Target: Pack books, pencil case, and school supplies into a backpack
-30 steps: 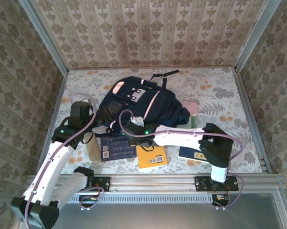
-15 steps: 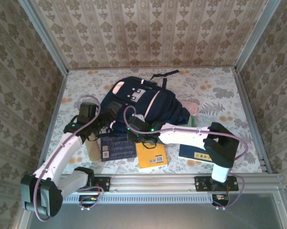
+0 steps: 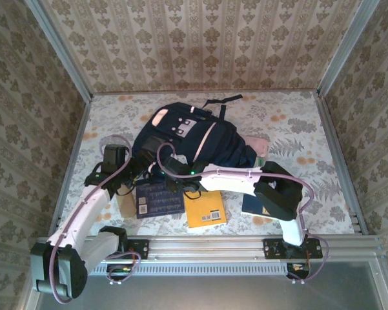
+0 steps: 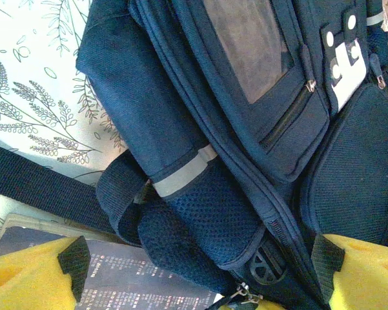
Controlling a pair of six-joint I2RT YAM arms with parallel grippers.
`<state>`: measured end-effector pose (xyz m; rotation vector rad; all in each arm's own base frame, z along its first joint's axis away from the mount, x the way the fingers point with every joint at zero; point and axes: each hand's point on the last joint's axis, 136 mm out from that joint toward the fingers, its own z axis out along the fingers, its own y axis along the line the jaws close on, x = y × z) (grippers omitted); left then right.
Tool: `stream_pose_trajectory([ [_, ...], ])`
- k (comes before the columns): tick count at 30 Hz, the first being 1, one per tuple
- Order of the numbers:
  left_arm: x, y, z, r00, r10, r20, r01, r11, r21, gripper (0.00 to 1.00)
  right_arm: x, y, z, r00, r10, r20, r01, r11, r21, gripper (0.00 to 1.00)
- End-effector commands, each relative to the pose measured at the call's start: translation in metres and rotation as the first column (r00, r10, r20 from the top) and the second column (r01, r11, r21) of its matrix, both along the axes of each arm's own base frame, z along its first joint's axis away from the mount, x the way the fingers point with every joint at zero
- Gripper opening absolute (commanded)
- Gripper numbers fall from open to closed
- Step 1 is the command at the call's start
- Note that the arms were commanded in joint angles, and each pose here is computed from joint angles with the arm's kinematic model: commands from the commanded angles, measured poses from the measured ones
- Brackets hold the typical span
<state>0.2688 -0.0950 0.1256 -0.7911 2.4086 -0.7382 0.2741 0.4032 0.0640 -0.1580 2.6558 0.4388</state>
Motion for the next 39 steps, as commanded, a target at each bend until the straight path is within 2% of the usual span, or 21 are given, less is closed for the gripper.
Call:
stream_pose_trajectory([
  [1, -0.002, 0.000, 0.000, 1.000, 0.008, 0.006, -0.007, 1.000, -0.025, 0.92, 0.010, -0.028, -0.025, 0.996, -0.090, -0.021, 0.086, 0.989, -0.122, 0.32],
  [4, -0.002, 0.002, 0.001, 1.000, 0.013, 0.011, -0.013, 1.000, -0.024, 0.92, 0.009, -0.032, -0.032, 0.995, -0.094, -0.031, 0.090, 0.987, -0.130, 0.27],
  [7, -0.002, 0.005, 0.000, 1.000, 0.019, 0.010, -0.019, 1.000, -0.018, 0.92, 0.008, -0.034, -0.034, 0.995, -0.094, -0.034, 0.088, 0.987, -0.133, 0.17],
  [11, -0.002, 0.007, -0.001, 1.000, 0.027, 0.007, -0.027, 1.000, -0.014, 0.92, 0.008, -0.036, -0.028, 0.996, -0.086, -0.024, 0.083, 0.988, -0.127, 0.08],
  [16, -0.002, 0.007, -0.002, 1.000, 0.026, 0.003, -0.026, 1.000, -0.012, 0.92, 0.007, -0.035, -0.014, 0.998, -0.067, -0.001, 0.067, 0.994, -0.088, 0.06],
  [19, -0.001, 0.006, -0.005, 1.000, 0.020, -0.012, -0.020, 1.000, -0.012, 0.92, 0.005, -0.033, 0.000, 0.999, -0.036, 0.013, 0.037, 0.998, -0.052, 0.08],
  [23, 0.003, -0.001, -0.012, 0.999, 0.003, -0.041, -0.003, 1.000, -0.015, 0.92, 0.000, -0.032, 0.020, 0.999, 0.010, 0.037, -0.011, 1.000, 0.024, 0.10],
  [26, 0.009, -0.012, -0.014, 0.998, -0.014, -0.055, 0.013, 1.000, -0.023, 0.93, -0.004, -0.031, 0.027, 0.999, 0.042, 0.031, -0.044, 0.996, 0.081, 0.06],
  [30, 0.021, -0.025, -0.019, 0.997, -0.030, -0.078, 0.028, 0.999, -0.029, 0.93, -0.007, -0.032, 0.027, 0.998, 0.061, 0.015, -0.063, 0.992, 0.108, 0.00],
  [36, 0.031, -0.039, -0.040, 0.990, -0.028, -0.135, 0.024, 0.999, -0.032, 0.90, -0.009, -0.034, 0.024, 0.998, 0.065, 0.003, -0.065, 0.990, 0.127, 0.00],
  [39, 0.036, -0.039, -0.048, 0.990, -0.004, -0.144, 0.002, 1.000, -0.016, 0.84, -0.010, -0.037, 0.023, 0.998, 0.068, 0.002, -0.067, 0.990, 0.120, 0.00],
])
